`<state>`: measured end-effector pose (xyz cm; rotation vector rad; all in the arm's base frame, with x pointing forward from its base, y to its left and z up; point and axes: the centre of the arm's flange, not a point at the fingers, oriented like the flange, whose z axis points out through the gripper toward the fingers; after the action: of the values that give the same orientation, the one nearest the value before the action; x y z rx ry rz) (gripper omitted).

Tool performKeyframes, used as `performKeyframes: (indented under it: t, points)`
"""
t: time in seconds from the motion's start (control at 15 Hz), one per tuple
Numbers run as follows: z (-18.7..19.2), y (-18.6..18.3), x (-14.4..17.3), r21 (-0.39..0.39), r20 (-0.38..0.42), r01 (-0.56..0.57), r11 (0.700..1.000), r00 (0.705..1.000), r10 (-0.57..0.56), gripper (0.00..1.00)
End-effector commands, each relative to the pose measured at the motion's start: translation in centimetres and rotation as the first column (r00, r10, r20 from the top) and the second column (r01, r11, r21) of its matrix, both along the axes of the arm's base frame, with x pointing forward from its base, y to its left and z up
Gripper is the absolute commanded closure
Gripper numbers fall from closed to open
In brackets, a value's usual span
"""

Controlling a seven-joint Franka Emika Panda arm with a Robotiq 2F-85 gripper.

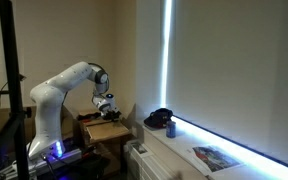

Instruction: Open the top drawer, place the tray inside it then put the screwdriver on the tray

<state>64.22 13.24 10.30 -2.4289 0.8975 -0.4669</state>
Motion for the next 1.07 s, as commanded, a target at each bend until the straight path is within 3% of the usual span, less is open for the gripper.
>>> performKeyframes:
  t: [0.0,0.2,0.53,0.8,1.0]
  points:
    - [0.0,0.0,0.0,0.000,0.000,-0.001,1.000,1.000,0.001,0.00]
    - [0.0,0.1,-0.1,0.013,-0.018,-0.014,1.000,1.000,0.014,0.00]
    - [0.6,1.0,0.2,0.055,0.019,-0.162,0.985,0.987,0.161,0.00]
    - [0.5,1.1,-0.2,0.094,-0.071,-0.199,0.975,0.976,0.206,0.00]
    - [0.2,1.6,-0.3,0.081,-0.066,-0.186,0.979,0.979,0.191,0.00]
